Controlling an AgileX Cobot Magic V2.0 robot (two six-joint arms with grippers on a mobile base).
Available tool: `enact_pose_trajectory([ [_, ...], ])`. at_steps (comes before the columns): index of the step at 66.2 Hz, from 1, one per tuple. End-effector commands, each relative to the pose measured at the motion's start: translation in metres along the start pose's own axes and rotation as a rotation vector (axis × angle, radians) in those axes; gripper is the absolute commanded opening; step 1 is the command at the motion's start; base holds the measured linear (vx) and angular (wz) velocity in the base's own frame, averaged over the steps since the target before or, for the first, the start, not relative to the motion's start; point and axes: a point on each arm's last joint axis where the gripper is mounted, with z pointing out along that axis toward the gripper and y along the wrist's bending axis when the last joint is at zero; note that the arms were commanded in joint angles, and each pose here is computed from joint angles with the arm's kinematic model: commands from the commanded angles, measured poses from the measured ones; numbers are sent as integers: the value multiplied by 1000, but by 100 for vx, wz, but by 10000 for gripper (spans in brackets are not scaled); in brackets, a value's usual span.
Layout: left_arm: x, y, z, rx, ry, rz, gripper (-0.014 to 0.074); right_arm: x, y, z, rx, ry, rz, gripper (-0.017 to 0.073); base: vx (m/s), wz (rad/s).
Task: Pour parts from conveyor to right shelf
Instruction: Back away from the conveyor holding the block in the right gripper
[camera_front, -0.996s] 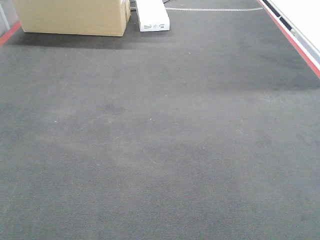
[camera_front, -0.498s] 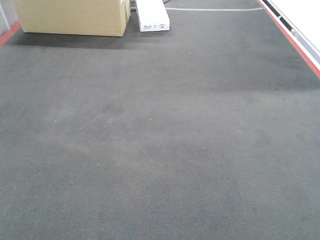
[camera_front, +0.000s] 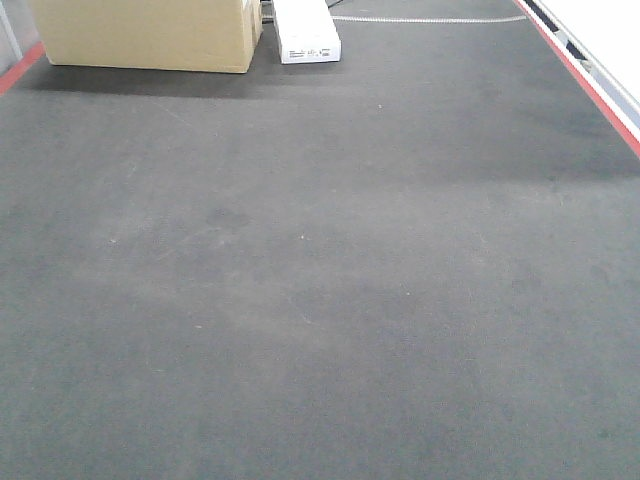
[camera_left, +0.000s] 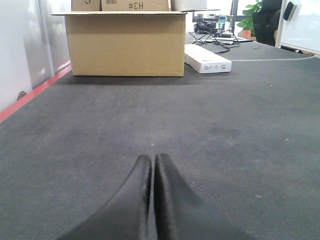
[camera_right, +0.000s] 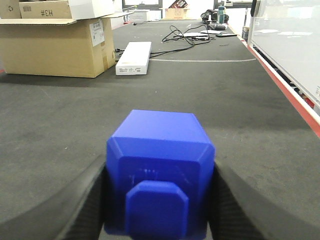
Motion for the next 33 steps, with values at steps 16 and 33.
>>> enact_pose_trajectory([
  [16,-12,-1,0,8,-72,-14,-6,-16,1,-2,-13,-104,-22,-4,-9,3],
  [33,-12,-1,0,8,-72,-14,-6,-16,1,-2,-12,-103,-22,-4,-32,1],
])
